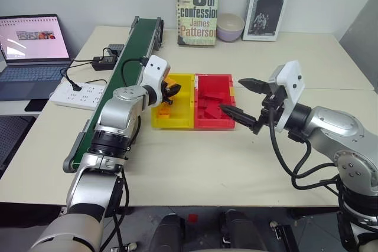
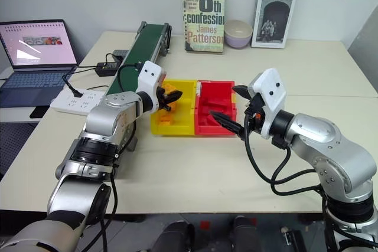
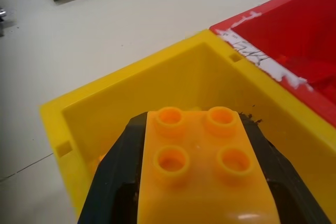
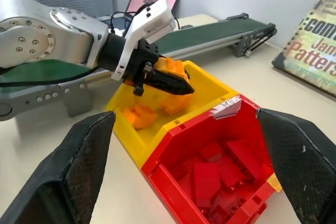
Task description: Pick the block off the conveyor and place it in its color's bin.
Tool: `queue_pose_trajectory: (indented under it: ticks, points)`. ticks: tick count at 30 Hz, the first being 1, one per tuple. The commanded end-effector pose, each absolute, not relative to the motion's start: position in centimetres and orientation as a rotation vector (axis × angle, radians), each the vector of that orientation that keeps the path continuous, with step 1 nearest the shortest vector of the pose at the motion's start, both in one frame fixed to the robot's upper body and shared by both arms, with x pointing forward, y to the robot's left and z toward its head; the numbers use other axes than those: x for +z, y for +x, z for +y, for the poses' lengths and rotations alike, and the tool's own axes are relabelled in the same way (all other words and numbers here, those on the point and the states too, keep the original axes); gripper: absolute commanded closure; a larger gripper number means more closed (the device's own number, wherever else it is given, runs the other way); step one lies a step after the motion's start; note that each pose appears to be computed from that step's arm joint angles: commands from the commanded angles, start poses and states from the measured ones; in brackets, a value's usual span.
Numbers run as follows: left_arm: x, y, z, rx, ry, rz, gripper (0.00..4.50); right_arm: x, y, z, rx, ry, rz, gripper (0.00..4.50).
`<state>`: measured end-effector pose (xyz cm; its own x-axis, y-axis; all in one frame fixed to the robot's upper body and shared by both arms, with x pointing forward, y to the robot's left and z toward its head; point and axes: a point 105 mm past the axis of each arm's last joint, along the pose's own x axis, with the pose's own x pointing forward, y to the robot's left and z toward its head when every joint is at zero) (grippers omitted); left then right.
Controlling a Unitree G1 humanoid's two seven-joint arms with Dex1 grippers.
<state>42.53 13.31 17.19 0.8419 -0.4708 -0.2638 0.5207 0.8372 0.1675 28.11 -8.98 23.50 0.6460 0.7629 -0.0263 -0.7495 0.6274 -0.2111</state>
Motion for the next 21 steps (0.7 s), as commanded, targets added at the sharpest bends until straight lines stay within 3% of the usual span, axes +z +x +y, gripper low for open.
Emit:
queue_pose_trajectory:
  ticks: [1, 10, 14, 21]
  points:
    - [20.7, 42.6, 12.1, -0.584, 0.227, 0.096, 1.82, 24.4, 27.5, -9.2, 0.834, -0.207, -0.119, 0.0]
    - [21.8, 41.5, 13.5, -0.605, 0.245, 0.086, 0.07, 24.6, 28.3, -9.2, 0.86, -0.224, -0.119, 0.0]
    - [22.5, 39.7, 15.9, -0.628, 0.315, 0.104, 0.07, 24.8, 28.5, -9.0, 0.911, -0.251, -0.115, 0.0]
    - [22.8, 33.6, 20.1, -0.774, 0.426, 0.196, 0.07, 24.6, 29.8, -9.8, 0.998, -0.3, -0.08, 0.0]
